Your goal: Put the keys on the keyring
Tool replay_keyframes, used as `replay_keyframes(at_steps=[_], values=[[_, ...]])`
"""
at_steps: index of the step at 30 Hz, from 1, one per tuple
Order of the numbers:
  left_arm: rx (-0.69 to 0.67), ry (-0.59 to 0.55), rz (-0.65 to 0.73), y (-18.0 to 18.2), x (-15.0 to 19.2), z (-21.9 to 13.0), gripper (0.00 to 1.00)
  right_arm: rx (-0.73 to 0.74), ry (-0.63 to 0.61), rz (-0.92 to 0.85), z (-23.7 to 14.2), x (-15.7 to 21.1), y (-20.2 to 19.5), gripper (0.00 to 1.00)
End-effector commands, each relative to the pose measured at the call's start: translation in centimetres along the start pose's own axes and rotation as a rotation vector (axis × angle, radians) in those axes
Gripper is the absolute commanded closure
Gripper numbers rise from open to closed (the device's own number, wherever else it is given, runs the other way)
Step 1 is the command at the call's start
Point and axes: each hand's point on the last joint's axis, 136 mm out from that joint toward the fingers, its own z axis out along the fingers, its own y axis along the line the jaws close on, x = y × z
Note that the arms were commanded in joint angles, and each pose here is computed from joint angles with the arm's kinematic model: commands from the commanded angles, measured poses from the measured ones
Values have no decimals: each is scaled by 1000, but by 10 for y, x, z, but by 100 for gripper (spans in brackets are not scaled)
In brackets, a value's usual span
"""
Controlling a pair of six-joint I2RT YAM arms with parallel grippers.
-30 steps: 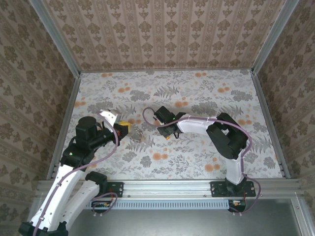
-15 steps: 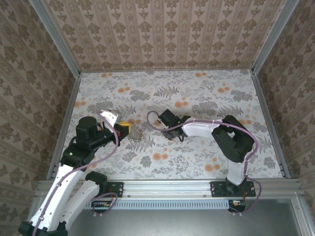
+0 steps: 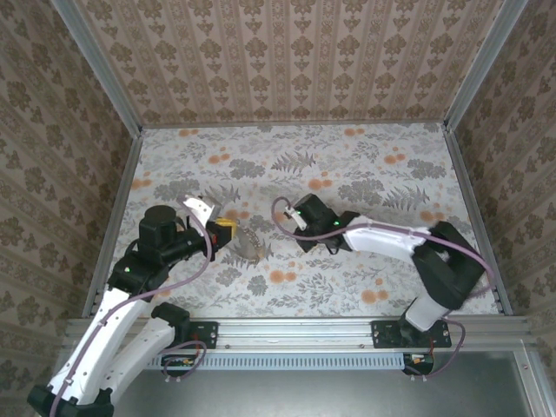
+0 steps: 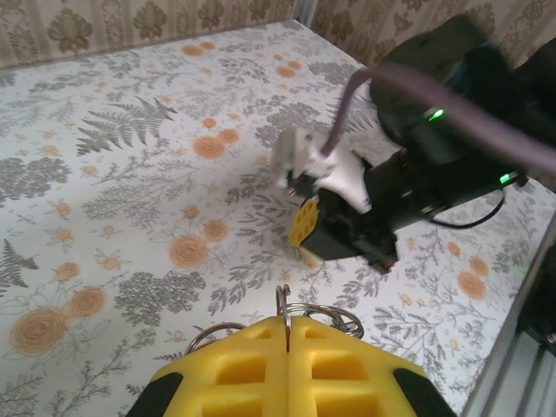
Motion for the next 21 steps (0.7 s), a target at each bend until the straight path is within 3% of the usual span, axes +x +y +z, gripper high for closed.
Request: replay_keyframes(at_steps=[1,5,15,21], values=[[18,-12,54,-10,-17,-6,100,-108,-171,-83,-37,-21,17,100],[36,-11,45,-13,-20,-4,100,-173,-226,-104,-62,-25,22,100],[287,-26,165,-60,-22,-10,100,-621,-533,-183,-151,-50,80,100],[361,0,209,-76,-18,-7,100,-735,-681,-226,-198,-61,92,100]])
